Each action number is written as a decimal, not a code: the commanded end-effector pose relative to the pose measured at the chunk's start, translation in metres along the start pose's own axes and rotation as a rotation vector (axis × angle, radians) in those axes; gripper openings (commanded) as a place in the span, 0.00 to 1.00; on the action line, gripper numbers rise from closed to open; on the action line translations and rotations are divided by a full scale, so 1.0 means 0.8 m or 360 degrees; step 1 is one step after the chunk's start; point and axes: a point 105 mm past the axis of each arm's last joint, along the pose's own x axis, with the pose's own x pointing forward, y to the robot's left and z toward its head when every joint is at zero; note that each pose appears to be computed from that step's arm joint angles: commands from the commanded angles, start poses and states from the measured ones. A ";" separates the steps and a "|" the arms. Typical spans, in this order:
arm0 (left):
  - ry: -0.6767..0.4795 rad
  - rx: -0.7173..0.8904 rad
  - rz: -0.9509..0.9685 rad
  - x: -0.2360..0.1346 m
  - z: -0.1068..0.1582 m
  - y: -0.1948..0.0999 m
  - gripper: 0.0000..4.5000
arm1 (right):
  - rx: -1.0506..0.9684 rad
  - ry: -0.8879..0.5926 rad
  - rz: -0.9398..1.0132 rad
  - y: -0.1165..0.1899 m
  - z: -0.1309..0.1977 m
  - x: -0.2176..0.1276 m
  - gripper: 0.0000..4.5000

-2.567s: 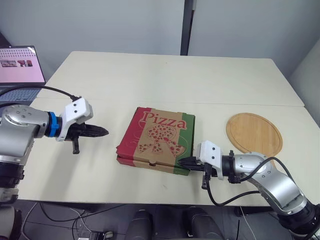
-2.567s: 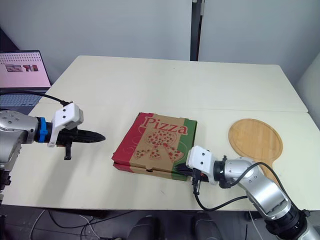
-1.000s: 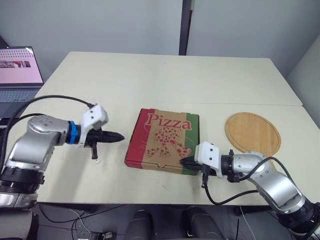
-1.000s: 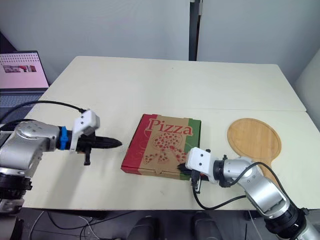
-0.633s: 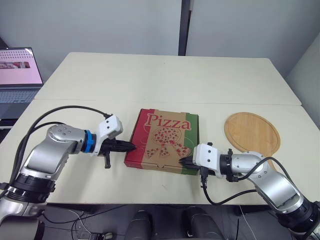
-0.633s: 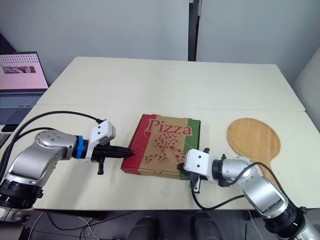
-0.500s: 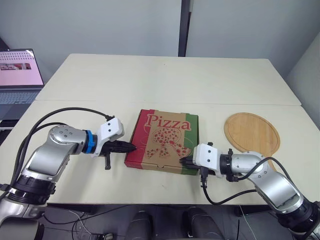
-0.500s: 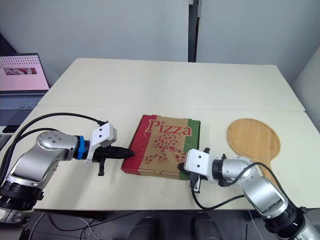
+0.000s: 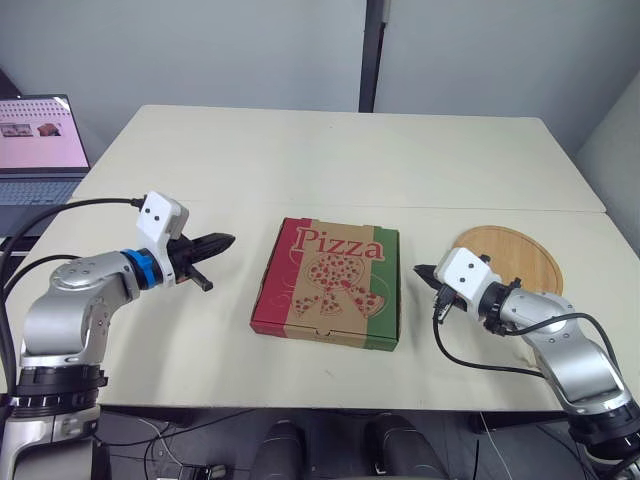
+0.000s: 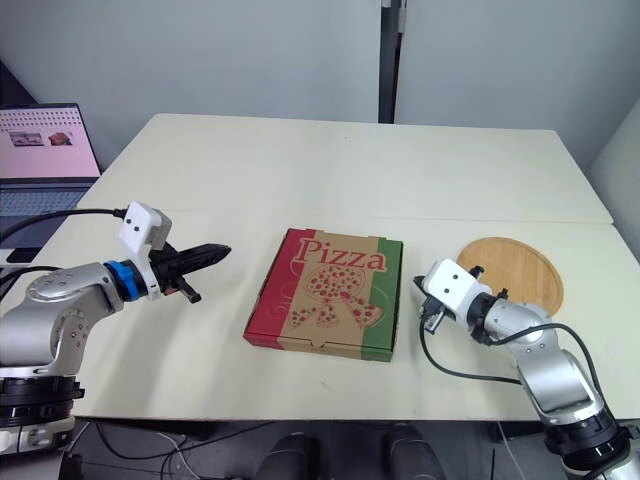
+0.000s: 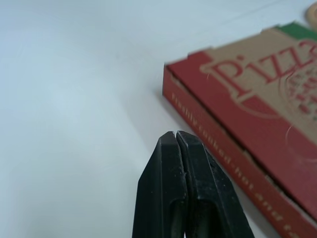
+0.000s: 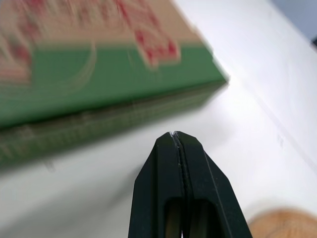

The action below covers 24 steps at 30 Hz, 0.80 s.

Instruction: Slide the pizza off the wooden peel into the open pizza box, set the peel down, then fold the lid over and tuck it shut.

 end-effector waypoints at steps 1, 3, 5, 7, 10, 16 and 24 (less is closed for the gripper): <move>0.0047 -0.0018 -0.0156 0.007 -0.006 -0.029 0.00 | -0.0089 -0.0076 0.0033 0.008 0.015 0.007 0.01; 0.0050 -0.0048 -0.0239 0.010 -0.009 -0.047 0.00 | -0.0067 -0.0105 0.0073 0.017 0.020 0.012 0.01; 0.0060 -0.0072 -0.0302 0.012 -0.011 -0.060 0.00 | -0.0056 -0.0131 0.0106 0.024 0.024 0.015 0.01; 0.0066 -0.0101 -0.0342 0.013 -0.014 -0.071 0.00 | -0.0052 -0.0152 0.0124 0.028 0.027 0.016 0.01; 0.0090 -0.0110 -0.0423 0.014 -0.021 -0.091 0.00 | -0.0054 -0.0165 0.0133 0.028 0.030 0.018 0.01; 0.0056 -0.0083 -0.0405 0.026 -0.019 -0.097 0.00 | -0.0061 -0.0164 0.0131 0.022 0.031 0.018 0.01; 0.0039 -0.0051 -0.0315 0.027 -0.017 -0.078 0.00 | -0.0065 -0.0152 0.0153 0.024 0.030 0.014 0.01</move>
